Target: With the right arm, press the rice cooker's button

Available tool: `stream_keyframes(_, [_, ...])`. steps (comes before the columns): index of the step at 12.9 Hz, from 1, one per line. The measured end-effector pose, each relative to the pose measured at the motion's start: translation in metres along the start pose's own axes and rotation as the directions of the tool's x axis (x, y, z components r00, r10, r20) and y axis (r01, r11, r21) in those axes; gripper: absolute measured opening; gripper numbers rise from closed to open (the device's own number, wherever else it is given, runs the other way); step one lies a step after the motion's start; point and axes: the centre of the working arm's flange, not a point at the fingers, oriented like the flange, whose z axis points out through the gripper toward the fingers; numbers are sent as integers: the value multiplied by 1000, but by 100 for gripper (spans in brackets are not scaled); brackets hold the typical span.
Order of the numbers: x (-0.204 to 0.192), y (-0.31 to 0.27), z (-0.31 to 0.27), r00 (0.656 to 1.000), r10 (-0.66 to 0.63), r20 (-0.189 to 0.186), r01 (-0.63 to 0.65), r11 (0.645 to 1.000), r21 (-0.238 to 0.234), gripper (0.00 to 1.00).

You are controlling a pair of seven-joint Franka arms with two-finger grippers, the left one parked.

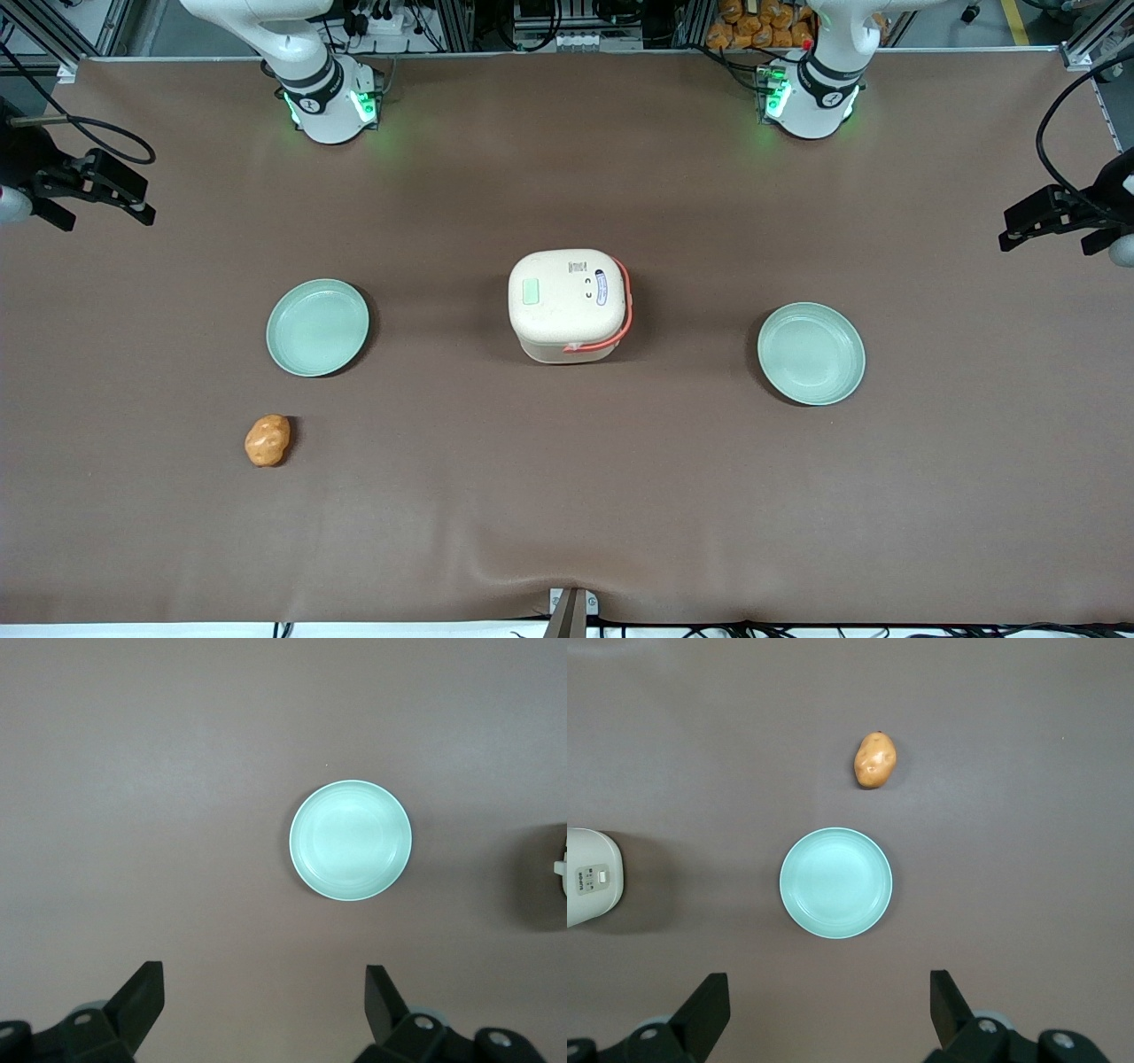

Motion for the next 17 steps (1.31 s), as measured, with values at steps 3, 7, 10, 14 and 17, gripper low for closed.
stream_keyframes(3, [0, -1, 0, 1000, -2, 0, 2, 1000, 0, 100])
stream_keyframes(7, [0, -1, 0, 1000, -3, 0, 3, 1000, 0, 100])
stream_keyframes(10, [0, -1, 1, 1000, -3, 2, 3, 1000, 0, 100])
stream_keyframes(14, [2, -3, 4, 1000, -7, 7, 7, 1000, 0, 100])
stream_keyframes(17, [3, -9, 6, 1000, -17, 11, 17, 1000, 0, 100])
